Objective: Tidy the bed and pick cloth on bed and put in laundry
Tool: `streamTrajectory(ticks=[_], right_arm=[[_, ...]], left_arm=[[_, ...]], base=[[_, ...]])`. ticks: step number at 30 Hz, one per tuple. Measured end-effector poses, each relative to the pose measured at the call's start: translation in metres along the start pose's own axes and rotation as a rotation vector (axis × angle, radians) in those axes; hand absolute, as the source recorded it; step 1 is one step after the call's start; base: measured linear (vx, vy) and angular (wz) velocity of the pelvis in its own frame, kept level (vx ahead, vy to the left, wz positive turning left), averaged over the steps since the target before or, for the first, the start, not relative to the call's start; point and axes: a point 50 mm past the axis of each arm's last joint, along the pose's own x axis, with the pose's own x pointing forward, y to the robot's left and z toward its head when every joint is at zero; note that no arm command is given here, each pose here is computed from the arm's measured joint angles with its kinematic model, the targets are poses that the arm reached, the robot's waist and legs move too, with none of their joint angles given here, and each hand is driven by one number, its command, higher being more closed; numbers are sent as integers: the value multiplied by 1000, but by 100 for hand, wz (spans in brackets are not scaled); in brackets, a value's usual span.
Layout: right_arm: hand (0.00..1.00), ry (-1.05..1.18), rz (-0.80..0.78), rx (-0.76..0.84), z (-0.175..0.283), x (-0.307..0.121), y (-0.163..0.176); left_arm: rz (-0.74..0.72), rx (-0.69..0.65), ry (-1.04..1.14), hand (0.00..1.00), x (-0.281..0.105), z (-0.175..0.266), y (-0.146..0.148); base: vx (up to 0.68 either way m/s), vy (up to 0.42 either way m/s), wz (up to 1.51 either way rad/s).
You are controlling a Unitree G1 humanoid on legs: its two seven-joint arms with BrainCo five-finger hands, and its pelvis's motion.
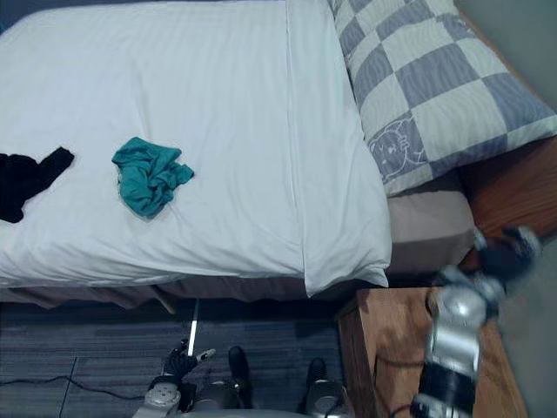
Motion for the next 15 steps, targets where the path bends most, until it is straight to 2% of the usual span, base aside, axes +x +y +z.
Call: streamTrajectory(ticks=[2,6,9,12,15], right_arm=[[100,-184,92,71,53,16,32],[100,-261,246,70,83,20,77],[100,-160,315,13,60,15,98],[100,20,379,-68,14,6,107],[100,34,389,-80,2,3,107]], left_arm=[[13,-15,-60,0,8,23,5],[36,-27,-97,0,12,36,7],[50,-13,-68,0,12,30,8],[60,-19,-37,0,12,24,8],[57,-16,-43,0,13,26,8]], base=[[-98,-19,39],[-29,-34,31],[64,-11,21],[63,9,8],[9,19,-16]])
